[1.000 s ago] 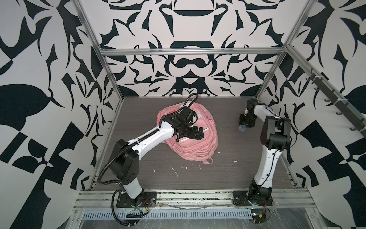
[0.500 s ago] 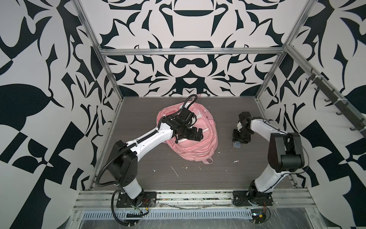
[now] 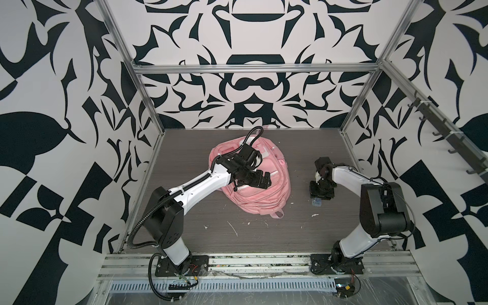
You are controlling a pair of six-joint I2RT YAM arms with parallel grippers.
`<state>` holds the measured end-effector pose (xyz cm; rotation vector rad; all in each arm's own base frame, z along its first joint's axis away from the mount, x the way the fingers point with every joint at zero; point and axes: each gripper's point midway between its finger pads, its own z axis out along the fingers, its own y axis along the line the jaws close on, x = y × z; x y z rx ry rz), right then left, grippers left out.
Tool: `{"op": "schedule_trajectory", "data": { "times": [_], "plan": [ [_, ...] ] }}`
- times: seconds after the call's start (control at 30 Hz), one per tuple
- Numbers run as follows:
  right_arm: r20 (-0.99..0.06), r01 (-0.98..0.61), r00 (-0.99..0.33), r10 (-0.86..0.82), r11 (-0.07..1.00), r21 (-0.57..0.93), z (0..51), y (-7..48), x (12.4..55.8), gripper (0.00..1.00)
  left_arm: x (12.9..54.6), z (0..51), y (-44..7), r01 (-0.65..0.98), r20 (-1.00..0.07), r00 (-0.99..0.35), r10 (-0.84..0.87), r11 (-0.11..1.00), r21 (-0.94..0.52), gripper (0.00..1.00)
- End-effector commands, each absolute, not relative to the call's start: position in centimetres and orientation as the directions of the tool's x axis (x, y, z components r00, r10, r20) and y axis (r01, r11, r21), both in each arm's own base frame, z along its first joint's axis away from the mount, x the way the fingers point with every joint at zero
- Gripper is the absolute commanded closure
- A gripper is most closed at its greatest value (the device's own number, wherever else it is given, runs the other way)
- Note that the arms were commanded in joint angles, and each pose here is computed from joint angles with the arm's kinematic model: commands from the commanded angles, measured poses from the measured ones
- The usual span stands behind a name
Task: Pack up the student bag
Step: 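Lift the clear lead case with the right gripper and carry it toward the backpack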
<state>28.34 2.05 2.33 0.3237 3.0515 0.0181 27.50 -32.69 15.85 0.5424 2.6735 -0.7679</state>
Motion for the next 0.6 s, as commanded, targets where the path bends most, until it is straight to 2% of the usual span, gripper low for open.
{"op": "schedule_trajectory", "data": {
  "times": [0.0, 0.1, 0.3, 0.4, 0.57],
  "plan": [
    [-0.088, 0.203, -0.975, 0.202, 0.979, 0.001, 2.8, 2.0, 27.9, 0.72, 26.8, 15.3, -32.3, 0.436, -0.374, -0.884, 0.281, 0.784, -0.442, 0.01],
    [-0.093, 0.208, -0.974, 0.208, 0.978, 0.01, 2.6, 2.2, 27.9, 0.54, 26.8, 15.1, -32.2, 0.433, -0.366, -0.886, 0.284, 0.79, -0.435, 0.01],
    [-0.125, 0.205, -0.971, 0.204, 0.979, 0.002, 3.4, 2.1, 28.8, 0.36, 27.1, 15.2, -32.5, 0.439, -0.364, -0.884, 0.294, 0.789, -0.429, 0.01],
    [-0.14, 0.205, -0.969, 0.203, 0.979, 0.001, 3.5, 2.1, 29.7, 0.32, 27.1, 15.1, -32.9, 0.434, -0.357, -0.888, 0.289, 0.782, -0.447, 0.01],
    [-0.142, 0.193, -0.972, 0.188, 0.981, -0.019, 3.2, 1.9, 31.0, 0.35, 27.0, 15.1, -33.1, 0.428, -0.354, -0.892, 0.282, 0.78, -0.457, 0.01]
  ]
}}
